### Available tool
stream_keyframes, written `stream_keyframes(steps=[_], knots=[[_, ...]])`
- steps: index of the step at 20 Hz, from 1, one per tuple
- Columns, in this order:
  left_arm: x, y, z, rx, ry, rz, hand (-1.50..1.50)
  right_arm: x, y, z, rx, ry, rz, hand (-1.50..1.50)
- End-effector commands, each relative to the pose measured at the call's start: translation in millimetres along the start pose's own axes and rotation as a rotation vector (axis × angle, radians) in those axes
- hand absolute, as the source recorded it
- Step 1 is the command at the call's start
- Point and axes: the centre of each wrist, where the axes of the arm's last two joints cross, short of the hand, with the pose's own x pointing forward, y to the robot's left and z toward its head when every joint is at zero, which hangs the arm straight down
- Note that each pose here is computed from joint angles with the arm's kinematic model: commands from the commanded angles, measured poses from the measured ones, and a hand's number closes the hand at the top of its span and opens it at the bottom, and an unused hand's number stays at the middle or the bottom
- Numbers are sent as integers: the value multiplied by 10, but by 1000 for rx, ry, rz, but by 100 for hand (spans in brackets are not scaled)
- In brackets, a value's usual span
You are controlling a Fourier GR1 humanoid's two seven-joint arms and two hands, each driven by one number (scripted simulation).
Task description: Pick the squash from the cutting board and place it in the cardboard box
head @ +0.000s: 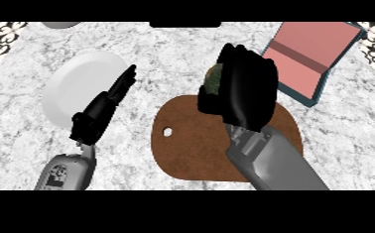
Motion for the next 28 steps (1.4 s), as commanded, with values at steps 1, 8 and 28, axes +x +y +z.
stream_keyframes(steps=[1,8,28], knots=[[-26,4,-33,6,-1,8,0,239,-556,-68,-92,83,-47,150],[67,75,49,3,-23,-4,0,92,-840,8,-161,182,-70,150],[59,-57,-71,-12,-23,2,0,-659,-984,-1490,-243,325,-137,150]])
